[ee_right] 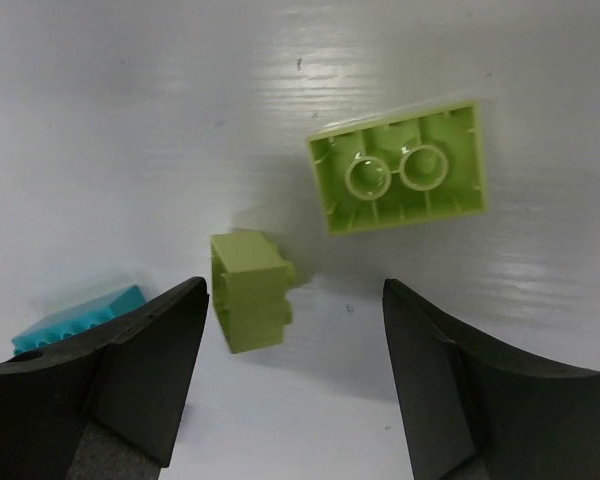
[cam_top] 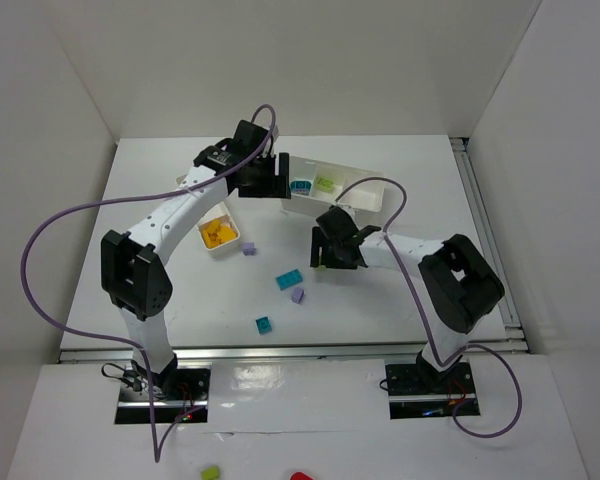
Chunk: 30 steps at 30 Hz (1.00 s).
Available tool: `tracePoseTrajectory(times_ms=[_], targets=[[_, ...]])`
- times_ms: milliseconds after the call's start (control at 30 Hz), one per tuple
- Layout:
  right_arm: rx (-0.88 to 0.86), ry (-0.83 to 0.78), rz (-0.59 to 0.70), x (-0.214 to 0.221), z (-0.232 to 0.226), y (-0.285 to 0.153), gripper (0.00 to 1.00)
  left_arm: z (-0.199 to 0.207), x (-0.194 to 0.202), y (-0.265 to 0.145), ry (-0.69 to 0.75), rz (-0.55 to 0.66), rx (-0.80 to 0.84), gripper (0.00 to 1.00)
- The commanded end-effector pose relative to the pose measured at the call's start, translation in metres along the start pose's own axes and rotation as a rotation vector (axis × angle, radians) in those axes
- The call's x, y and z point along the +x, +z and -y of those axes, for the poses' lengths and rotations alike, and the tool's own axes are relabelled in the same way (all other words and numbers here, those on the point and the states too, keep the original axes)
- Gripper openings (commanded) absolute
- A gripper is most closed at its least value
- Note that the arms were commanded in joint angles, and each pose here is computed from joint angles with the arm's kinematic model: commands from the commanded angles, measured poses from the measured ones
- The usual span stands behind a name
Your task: Sort the legos into containers by color
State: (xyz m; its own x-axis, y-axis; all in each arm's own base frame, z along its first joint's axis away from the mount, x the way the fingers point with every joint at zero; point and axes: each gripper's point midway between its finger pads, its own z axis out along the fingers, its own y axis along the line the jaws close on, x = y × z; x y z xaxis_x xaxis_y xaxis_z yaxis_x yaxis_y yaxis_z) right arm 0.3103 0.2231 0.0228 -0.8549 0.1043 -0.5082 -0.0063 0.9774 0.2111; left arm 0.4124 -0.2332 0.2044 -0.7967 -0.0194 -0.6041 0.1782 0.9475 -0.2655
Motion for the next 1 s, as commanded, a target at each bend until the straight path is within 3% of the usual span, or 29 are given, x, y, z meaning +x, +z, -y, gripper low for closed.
tracePoseTrajectory(times_ms=[0, 167, 267, 300, 400, 433, 633, 700, 967], targets=[[-0.050, 0.024, 0.028, -0.009, -0.013, -0.009, 0.77, 0.005, -0.008, -0.009, 0.030, 0.037, 0.021, 0.82], [-0.071, -0.032, 0.026, -0.018, -0.024, 0.004, 0.76, 0.003, -0.004, -0.010, 0.030, 0.028, 0.017, 0.82], [-0.077, -0.039, 0.025, -0.020, -0.031, 0.004, 0.64, 0.001, -0.004, -0.010, 0.030, 0.032, 0.009, 0.82], [-0.077, -0.049, 0.026, -0.020, -0.030, 0.004, 0.56, 0.002, -0.006, -0.013, 0.030, 0.040, 0.012, 0.82], [-0.094, -0.053, 0.041, -0.025, -0.037, -0.006, 0.15, 0.000, -0.004, -0.011, 0.030, 0.035, 0.000, 0.82], [-0.110, -0.051, 0.048, -0.031, -0.042, -0.013, 0.08, -0.001, -0.004, -0.011, 0.030, 0.035, 0.000, 0.82], [-0.112, -0.052, 0.149, -0.070, -0.050, -0.054, 0.06, -0.008, 0.007, -0.012, 0.016, 0.012, -0.032, 0.83], [-0.149, -0.051, 0.221, -0.111, -0.057, -0.076, 0.06, -0.015, 0.018, -0.018, 0.007, 0.001, -0.048, 0.83], [-0.070, -0.049, 0.353, -0.204, -0.037, -0.056, 0.09, -0.028, 0.076, -0.033, -0.068, -0.080, -0.042, 0.86]])
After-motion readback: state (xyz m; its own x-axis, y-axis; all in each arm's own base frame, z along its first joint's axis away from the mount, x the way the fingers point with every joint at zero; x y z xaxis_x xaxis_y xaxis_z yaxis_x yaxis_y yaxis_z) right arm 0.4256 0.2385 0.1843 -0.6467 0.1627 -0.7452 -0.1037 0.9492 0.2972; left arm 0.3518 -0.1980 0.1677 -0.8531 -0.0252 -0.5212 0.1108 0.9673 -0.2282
